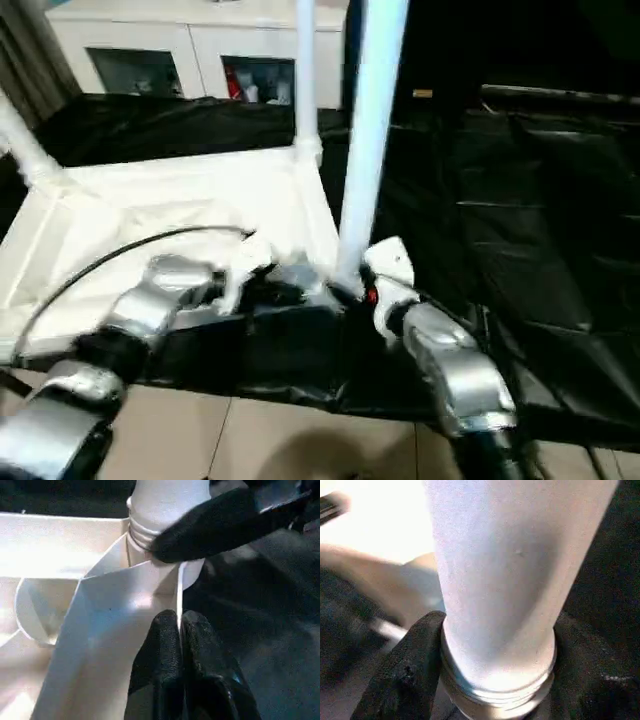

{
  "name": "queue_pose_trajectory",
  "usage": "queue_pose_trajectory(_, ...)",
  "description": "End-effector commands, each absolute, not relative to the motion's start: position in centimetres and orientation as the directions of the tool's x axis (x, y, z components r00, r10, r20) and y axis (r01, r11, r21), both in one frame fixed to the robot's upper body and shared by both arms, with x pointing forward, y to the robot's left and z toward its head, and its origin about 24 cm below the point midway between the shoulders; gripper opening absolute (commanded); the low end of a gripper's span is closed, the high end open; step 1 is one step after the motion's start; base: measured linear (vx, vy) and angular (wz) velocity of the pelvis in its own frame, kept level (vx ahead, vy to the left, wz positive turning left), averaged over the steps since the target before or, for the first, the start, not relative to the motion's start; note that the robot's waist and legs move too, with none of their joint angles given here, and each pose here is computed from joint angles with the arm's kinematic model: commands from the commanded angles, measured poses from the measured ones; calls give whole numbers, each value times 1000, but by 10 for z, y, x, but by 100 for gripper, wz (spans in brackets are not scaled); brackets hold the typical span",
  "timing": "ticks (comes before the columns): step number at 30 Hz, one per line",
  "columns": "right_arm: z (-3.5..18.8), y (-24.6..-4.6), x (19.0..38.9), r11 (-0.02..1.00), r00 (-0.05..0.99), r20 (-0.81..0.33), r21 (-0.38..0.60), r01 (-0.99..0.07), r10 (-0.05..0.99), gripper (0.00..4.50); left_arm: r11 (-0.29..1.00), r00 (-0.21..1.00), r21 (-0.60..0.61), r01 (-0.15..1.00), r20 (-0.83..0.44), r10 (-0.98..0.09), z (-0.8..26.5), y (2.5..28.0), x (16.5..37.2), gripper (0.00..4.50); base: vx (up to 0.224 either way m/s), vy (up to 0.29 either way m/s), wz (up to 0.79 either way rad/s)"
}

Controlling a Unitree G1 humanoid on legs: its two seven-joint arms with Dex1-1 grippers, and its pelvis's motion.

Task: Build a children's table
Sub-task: Rotate leg to tighten

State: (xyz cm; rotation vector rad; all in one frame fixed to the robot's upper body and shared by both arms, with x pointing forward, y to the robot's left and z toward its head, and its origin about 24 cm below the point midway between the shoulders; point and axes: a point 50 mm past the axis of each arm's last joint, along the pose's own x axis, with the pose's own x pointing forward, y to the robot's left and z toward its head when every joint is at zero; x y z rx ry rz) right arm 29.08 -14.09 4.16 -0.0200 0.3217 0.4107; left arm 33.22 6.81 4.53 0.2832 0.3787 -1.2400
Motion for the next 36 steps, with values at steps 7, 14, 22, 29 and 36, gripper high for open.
queue_pose_trajectory(7, 24, -123, 312, 993, 928, -351, 43, -114, 122, 272, 501, 468, 36, 865, -419, -778, 39, 10, 335, 0, 0, 0, 0)
queue_pose_trajectory(14, 35, -116, 319, 987, 945, -288, -6, -161, 153, 307, 493, 464, 43, 869, -417, -781, 40, 8, 335, 0, 0, 0, 0)
queue_pose_trajectory(22, 51, -136, 314, 958, 931, -250, -36, -284, 266, 393, 444, 429, 59, 894, -404, -808, 41, 33, 340, 0, 0, 0, 0)
queue_pose_trajectory(29, 59, -155, 296, 856, 827, -319, -81, -510, 463, 420, 352, 344, 53, 935, -390, -854, 42, 58, 338, 0, 0, 0, 0)
queue_pose_trajectory(36, 64, -159, 276, 702, 681, -389, -112, -704, 621, 420, 128, 109, -26, 991, -373, -922, 43, 78, 323, 0, 0, 0, 0)
